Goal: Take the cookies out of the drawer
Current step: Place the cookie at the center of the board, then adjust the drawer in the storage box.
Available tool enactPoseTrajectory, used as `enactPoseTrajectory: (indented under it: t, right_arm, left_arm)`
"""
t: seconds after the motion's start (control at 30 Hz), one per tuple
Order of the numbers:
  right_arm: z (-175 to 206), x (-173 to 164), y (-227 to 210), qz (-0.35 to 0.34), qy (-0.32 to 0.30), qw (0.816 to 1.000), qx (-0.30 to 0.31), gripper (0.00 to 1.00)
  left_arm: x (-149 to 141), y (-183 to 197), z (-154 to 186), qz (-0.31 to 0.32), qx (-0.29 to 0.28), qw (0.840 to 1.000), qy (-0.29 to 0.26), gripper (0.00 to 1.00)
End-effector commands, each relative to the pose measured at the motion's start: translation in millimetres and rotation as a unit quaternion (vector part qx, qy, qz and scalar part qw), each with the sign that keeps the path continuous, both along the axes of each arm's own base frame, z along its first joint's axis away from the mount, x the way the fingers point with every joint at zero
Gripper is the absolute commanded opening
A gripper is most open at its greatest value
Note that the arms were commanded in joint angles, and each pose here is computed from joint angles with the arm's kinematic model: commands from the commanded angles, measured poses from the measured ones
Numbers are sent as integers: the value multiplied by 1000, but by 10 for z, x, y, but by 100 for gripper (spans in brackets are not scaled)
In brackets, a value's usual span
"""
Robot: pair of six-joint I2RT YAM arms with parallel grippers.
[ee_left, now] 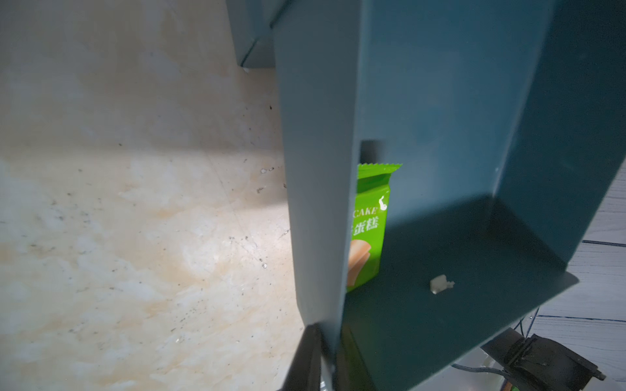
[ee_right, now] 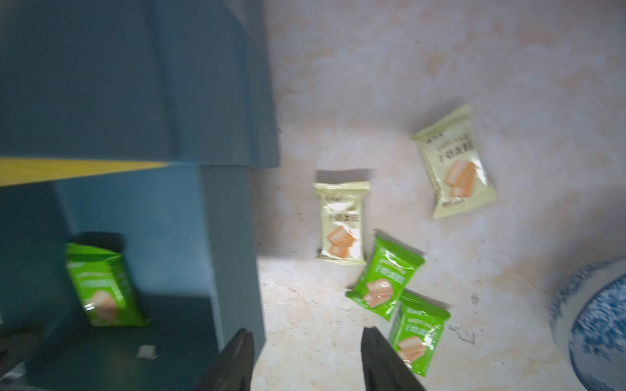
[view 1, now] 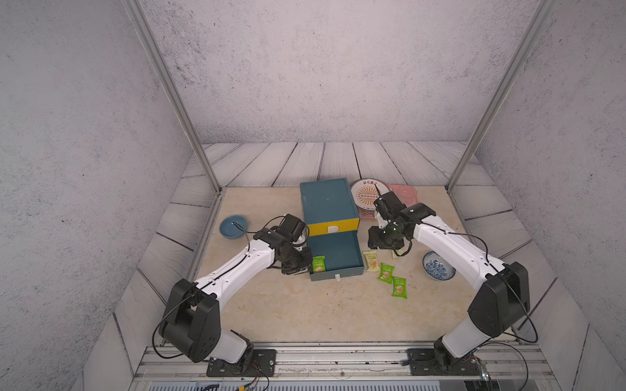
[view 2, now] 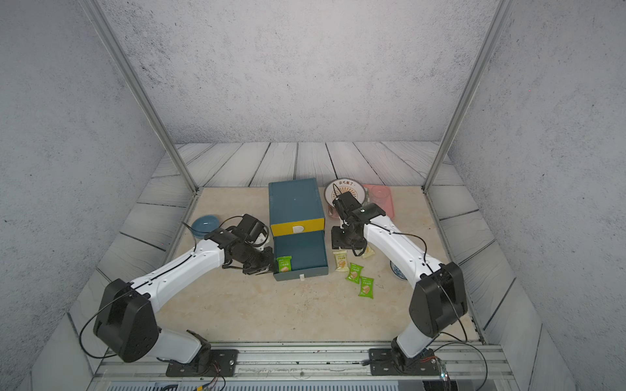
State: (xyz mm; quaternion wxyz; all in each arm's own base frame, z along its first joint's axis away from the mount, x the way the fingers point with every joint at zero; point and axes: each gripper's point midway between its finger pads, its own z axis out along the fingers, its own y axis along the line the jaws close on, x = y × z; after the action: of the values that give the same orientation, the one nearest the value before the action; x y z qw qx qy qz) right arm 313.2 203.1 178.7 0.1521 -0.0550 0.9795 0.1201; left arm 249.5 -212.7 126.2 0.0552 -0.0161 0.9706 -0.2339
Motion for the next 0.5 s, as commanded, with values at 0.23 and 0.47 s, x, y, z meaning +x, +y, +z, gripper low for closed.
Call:
enactPoseTrajectory:
  t: [0.23,0.47]
  right_arm:
    - [134,-361,440,50,43,997,29,55]
    - [90,-469,503,60,56,996,23,54]
  left_arm:
    - [-219,104,204,-29,-11,999,21,12]
    - [-232,151,297,-22,-17,1000,10,13]
